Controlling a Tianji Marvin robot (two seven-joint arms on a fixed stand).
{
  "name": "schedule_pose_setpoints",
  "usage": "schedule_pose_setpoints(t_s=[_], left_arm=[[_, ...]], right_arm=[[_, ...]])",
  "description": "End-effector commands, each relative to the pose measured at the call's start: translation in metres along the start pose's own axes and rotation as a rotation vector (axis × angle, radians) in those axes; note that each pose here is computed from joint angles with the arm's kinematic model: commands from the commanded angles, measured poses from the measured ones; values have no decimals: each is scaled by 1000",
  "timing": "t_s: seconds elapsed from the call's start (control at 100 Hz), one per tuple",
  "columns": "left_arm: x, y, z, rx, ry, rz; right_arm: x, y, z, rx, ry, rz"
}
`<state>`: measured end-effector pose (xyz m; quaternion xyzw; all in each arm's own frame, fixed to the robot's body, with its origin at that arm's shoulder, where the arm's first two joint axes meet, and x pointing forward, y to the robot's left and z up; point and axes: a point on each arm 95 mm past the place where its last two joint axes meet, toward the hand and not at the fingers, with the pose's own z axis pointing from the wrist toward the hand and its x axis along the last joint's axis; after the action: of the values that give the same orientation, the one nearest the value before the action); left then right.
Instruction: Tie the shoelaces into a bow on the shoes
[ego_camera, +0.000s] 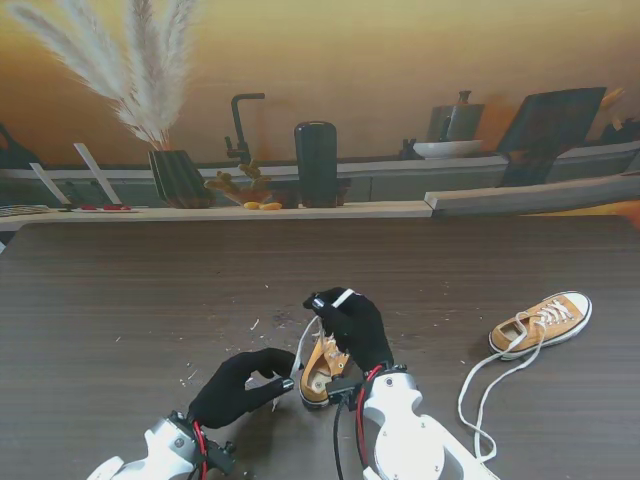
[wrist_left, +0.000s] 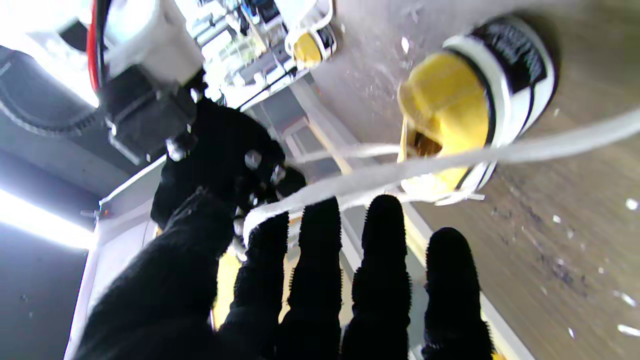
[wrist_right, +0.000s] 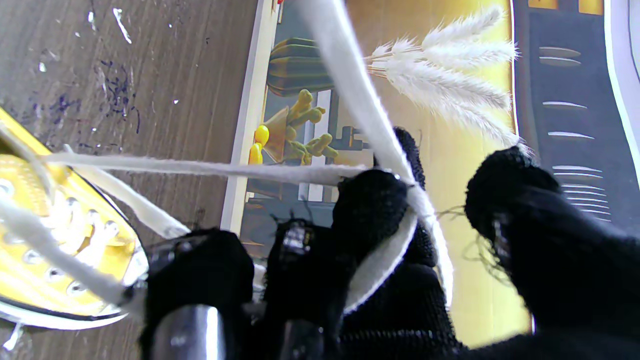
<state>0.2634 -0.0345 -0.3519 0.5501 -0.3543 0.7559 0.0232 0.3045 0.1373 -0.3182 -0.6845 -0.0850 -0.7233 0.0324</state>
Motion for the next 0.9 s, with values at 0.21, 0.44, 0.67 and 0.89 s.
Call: schedule_pose_setpoints(t_s=[0.21,0.44,0.67,0.89], left_arm=[[-4,4,-7,-92,-72,74],[-4,1,-15,-176,-159,189],[-2,-6,-31,-344,-256,392],[-4,-8,-46,-370,-324,471]], right_arm=[[3,-1,3,5,34,21],[3,0,4,0,45,19],[3,2,4,-3,50,20],[4,5,3,-2,61,23]])
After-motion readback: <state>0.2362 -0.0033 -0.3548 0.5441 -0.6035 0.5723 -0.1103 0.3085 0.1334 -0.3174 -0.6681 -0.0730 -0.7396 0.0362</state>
